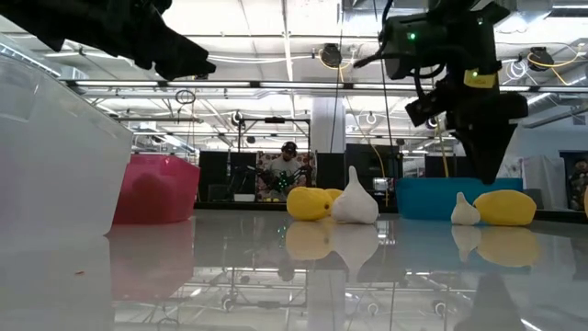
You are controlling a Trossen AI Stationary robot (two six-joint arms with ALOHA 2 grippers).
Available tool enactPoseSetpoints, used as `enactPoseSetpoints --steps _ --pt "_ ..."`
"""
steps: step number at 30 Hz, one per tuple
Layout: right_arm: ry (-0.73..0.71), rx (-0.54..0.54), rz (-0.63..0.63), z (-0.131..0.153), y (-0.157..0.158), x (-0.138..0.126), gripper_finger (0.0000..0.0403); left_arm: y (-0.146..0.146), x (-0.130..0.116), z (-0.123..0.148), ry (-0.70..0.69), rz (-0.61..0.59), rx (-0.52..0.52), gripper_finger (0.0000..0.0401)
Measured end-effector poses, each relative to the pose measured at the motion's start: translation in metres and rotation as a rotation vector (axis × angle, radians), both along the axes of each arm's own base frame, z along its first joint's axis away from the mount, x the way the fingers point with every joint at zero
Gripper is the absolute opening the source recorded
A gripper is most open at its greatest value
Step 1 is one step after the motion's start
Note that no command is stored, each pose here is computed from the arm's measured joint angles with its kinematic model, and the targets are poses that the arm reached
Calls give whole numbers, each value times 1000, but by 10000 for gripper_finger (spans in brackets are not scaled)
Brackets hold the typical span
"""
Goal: Sort produce into baskets
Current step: Put the lemon into the blue bin
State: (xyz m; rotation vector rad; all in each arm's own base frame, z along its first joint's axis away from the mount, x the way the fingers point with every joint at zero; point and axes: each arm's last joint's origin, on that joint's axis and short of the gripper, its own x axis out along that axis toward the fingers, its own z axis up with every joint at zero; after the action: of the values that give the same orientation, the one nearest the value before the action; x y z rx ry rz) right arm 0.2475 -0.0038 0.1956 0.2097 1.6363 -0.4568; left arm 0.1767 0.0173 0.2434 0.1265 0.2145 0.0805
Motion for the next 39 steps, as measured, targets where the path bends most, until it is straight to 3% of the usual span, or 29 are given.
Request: enactPoseSetpoints --steps 12,22,26,34,39 --pt "203 61 64 -36 -6 8 254 0 0 0 3 6 6 292" --pt "325 178 59 -68 -3 15 253 0 0 0 6 13 11 292" --pt "332 179 54 -70 -3 15 240 1 0 0 6 17 12 292" --pt "325 166 31 -61 -3 20 176 1 0 0 6 17 11 292" --pt "278 154 28 -42 -3 36 184 1 0 -1 8 17 11 292"
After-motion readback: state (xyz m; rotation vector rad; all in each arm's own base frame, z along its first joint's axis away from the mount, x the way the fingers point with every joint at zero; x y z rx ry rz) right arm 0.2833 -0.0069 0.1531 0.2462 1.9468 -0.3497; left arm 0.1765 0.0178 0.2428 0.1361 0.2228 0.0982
